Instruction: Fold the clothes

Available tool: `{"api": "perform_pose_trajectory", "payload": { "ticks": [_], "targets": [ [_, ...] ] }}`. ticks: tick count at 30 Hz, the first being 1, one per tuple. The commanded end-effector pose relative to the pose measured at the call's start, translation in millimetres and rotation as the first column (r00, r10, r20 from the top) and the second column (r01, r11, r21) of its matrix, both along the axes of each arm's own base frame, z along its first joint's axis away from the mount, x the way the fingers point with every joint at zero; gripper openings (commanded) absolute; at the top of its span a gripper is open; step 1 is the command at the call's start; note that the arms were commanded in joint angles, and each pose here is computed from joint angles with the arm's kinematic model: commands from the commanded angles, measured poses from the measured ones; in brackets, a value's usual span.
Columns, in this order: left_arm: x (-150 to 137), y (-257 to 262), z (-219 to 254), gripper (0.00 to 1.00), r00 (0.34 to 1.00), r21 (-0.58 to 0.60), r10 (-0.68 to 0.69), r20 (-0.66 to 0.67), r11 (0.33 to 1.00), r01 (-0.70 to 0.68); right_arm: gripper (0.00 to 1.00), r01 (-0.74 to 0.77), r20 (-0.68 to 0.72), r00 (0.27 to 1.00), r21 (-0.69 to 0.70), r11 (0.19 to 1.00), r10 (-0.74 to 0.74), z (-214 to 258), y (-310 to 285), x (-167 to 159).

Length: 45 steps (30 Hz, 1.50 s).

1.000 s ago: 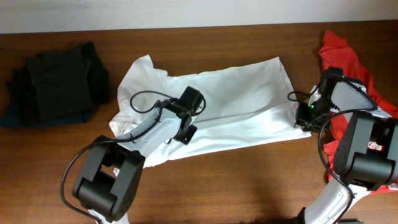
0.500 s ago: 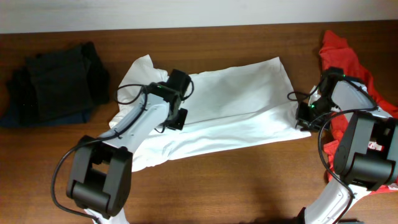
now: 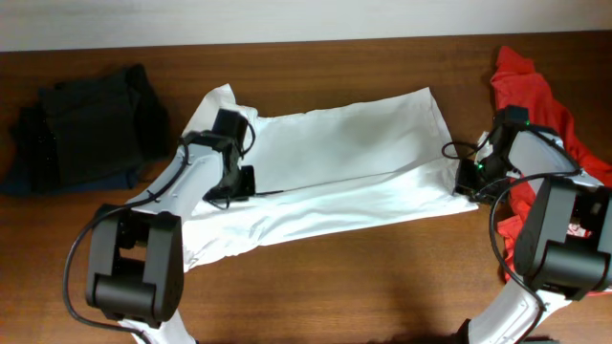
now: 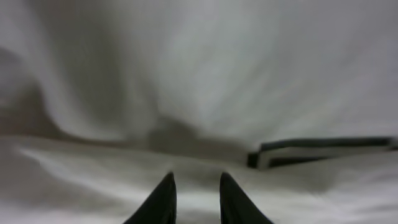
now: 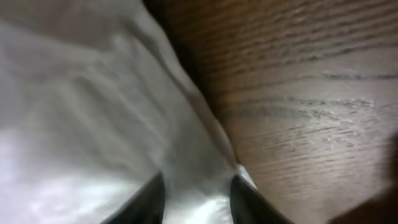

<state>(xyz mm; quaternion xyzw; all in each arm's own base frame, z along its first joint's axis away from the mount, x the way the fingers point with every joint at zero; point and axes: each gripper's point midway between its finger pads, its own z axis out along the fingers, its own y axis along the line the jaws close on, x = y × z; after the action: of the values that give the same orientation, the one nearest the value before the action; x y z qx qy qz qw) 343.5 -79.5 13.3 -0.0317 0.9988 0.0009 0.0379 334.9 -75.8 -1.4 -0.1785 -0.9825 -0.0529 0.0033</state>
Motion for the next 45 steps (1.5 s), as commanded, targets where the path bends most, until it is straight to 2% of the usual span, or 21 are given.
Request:
{"api": "perform_pose_trajectory", "payload": {
  "ticks": [1,2,4,6,12,14,16,17,18,19,21,22,25,28,31,35,37,39,44,45],
  "targets": [
    [-25.1,4.9,-20.8,0.24,0.998,0.002,0.017,-0.062,1.000,-0.017,0.08,-0.006,-0.105,0.994,0.021,1.000,0.009,-20.5,8.9,-30.3],
    [-32.4,6.6,-25.0,0.24,0.997,0.007,0.017,-0.081,1.000,-0.016,0.04,0.000,-0.139,0.990,0.025,1.000,0.004,-19.4,10.5,-38.4],
    [-45.4,7.0,-31.0,0.24,0.993,0.001,0.016,-0.120,1.000,-0.016,0.04,0.053,-0.202,0.978,0.019,0.998,-0.048,-17.0,10.1,-52.6],
    [-64.9,7.8,-35.0,0.24,0.982,-0.005,0.018,-0.187,1.000,-0.019,0.04,0.139,-0.288,0.946,-0.052,0.989,-0.148,-13.1,0.1,-73.0],
    [-96.5,15.1,-25.5,0.24,0.952,0.024,0.023,-0.305,1.000,-0.017,0.04,0.192,-0.395,0.894,-0.088,0.977,-0.211,-2.6,-5.4,-101.8],
    [-93.4,13.0,-13.0,0.23,0.961,0.001,-0.017,-0.276,1.000,0.018,0.04,0.196,-0.380,0.899,-0.089,0.976,-0.216,0.5,-6.9,-99.9],
    [-72.8,8.8,7.5,0.24,0.982,-0.023,-0.063,-0.176,0.998,0.060,0.04,0.188,-0.337,0.919,-0.086,0.978,-0.206,9.8,-8.8,-91.5],
    [-62.4,6.7,16.2,0.29,0.989,-0.031,-0.074,-0.128,0.997,0.071,0.05,0.188,-0.310,0.928,-0.084,0.979,-0.205,16.4,-9.8,-86.2],
    [-40.0,3.4,34.5,0.45,0.996,-0.045,-0.089,-0.032,0.995,0.087,0.11,0.192,-0.269,0.940,-0.084,0.978,-0.208,26.9,-11.1,-78.6],
    [-18.9,0.6,52.0,0.56,0.995,-0.057,-0.089,0.054,0.994,0.092,0.23,0.199,-0.207,0.955,-0.087,0.976,-0.213,42.1,-13.7,-68.0],
    [19.2,-1.3,82.2,0.60,0.975,-0.067,-0.106,0.195,0.990,0.121,0.70,0.208,-0.106,0.970,-0.100,0.973,-0.218,67.3,-18.9,-52.4],
    [37.3,-0.2,95.0,0.62,0.959,-0.067,-0.107,0.262,0.989,0.129,0.78,0.212,-0.058,0.974,-0.104,0.972,-0.219,80.1,-21.1,-45.8],
    [83.6,8.8,122.2,0.64,0.896,-0.062,-0.103,0.432,0.988,0.143,0.80,0.196,0.035,0.980,-0.086,0.977,-0.194,104.1,-19.7,-34.3],
    [115.9,11.1,125.1,0.69,0.849,-0.097,-0.102,0.518,0.979,0.177,0.80,0.163,0.053,0.985,-0.034,0.986,-0.161,107.4,-10.6,-31.3],
    [142.6,21.8,108.9,0.72,0.833,-0.088,-0.090,0.547,0.983,0.164,0.80,0.125,0.064,0.990,0.011,0.992,-0.125,108.1,-2.6,-28.8],
    [176.6,22.8,89.4,0.72,0.786,-0.025,-0.169,0.595,0.973,0.228,0.80,0.124,0.065,0.990,0.019,0.992,-0.125,108.3,-1.1,-28.3],
    [184.4,22.2,73.7,0.71,0.788,-0.027,-0.167,0.593,0.973,0.227,0.79,0.124,0.065,0.990,0.021,0.992,-0.125,108.2,-0.6,-28.3],
    [189.1,22.1,42.9,0.67,0.810,-0.045,-0.149,0.567,0.977,0.211,0.79,0.123,0.067,0.990,0.029,0.992,-0.125,108.2,0.6,-28.0],
    [193.2,21.4,13.0,0.62,0.825,-0.055,-0.140,0.547,0.978,0.203,0.75,0.123,0.083,0.989,0.026,0.992,-0.125,108.5,-0.7,-24.0],
    [193.9,19.4,13.1,0.49,0.823,-0.065,-0.138,0.551,0.976,0.207,0.75,0.123,0.090,0.988,0.024,0.992,-0.124,108.6,-1.2,-22.5]
  ]
}}
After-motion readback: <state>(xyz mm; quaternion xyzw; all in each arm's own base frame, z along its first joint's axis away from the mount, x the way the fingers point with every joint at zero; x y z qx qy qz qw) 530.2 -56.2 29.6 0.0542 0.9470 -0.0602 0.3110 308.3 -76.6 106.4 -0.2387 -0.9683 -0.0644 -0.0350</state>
